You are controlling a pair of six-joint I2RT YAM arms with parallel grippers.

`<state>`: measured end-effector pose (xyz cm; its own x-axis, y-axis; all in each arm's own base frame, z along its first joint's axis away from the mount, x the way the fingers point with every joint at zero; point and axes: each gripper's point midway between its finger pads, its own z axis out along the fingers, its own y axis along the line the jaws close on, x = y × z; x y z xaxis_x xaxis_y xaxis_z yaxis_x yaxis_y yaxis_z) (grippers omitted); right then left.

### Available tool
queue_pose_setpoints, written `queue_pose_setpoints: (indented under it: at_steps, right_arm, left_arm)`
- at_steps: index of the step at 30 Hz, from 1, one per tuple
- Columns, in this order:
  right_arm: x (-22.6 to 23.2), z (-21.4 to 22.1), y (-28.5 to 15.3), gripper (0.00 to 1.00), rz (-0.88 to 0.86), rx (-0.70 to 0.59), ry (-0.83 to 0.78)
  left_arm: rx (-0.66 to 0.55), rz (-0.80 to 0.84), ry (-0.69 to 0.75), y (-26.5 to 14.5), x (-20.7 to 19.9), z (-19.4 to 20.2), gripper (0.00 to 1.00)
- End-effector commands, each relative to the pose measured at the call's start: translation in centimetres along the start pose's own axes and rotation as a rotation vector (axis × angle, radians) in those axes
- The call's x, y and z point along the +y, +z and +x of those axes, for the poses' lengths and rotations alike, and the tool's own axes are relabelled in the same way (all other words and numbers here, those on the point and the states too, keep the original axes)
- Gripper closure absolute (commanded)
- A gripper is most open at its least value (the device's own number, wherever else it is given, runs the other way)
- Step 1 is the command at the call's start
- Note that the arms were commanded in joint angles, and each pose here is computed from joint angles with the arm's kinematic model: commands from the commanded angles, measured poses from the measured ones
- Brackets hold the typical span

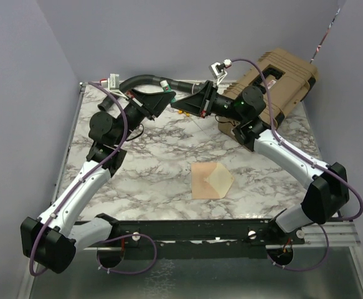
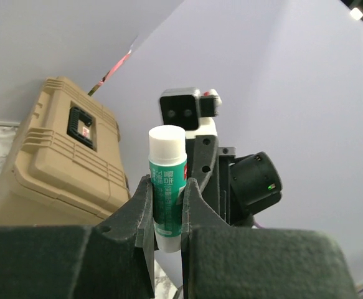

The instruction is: Place the letter into the envelope and seal it

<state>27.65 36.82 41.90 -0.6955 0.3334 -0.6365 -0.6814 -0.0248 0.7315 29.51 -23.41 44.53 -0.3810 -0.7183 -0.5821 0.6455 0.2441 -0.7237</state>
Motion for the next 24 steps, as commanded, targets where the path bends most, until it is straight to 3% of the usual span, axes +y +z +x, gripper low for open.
queue_pose_setpoints:
  at_steps: [1, 7, 13, 16, 17, 18, 20, 21, 24]
  right_arm:
    - [3.5, -1.7, -0.6, 0.99, -0.146, -0.052, 0.234]
    - [4.0, -6.1, -0.3, 1.00, -0.285, -0.220, 0.651]
    - [4.8, -10.3, -1.6, 1.00, -0.391, -0.419, 0.803]
    - [4.8, -10.4, -1.5, 0.99, -0.340, -0.448, 0.741]
    - [4.2, -9.9, -1.1, 0.92, -0.263, -0.442, 0.690]
    - [3.9, -9.5, -0.9, 0.79, -0.188, -0.436, 0.614]
    - [2.9, -8.8, -0.6, 0.39, -0.029, -0.414, 0.459]
    - [2.7, -8.6, -0.7, 0.28, 0.015, -0.407, 0.366]
    - [2.9, -8.0, -1.6, 0.16, 0.088, -0.385, 0.141]
  left_arm:
    - [-0.035, 0.072, 0.047, -0.3, -2.2, -0.9, 1.00]
    - [-0.099, 0.148, 0.117, 1.6, -4.1, -3.2, 1.00]
    - [-0.124, 0.214, 0.152, 2.6, -5.6, -4.1, 1.00]
    - [-0.151, 0.209, 0.145, 2.8, -5.6, -4.8, 1.00]
    - [-0.161, 0.202, 0.136, 3.0, -5.5, -5.0, 1.00]
    - [-0.168, 0.194, 0.122, 3.0, -5.3, -5.1, 1.00]
    - [-0.180, 0.177, 0.094, 3.1, -4.8, -5.2, 1.00]
    - [-0.181, 0.170, 0.083, 3.1, -4.6, -5.1, 1.00]
    - [-0.186, 0.144, 0.055, 3.1, -3.7, -5.0, 1.00]
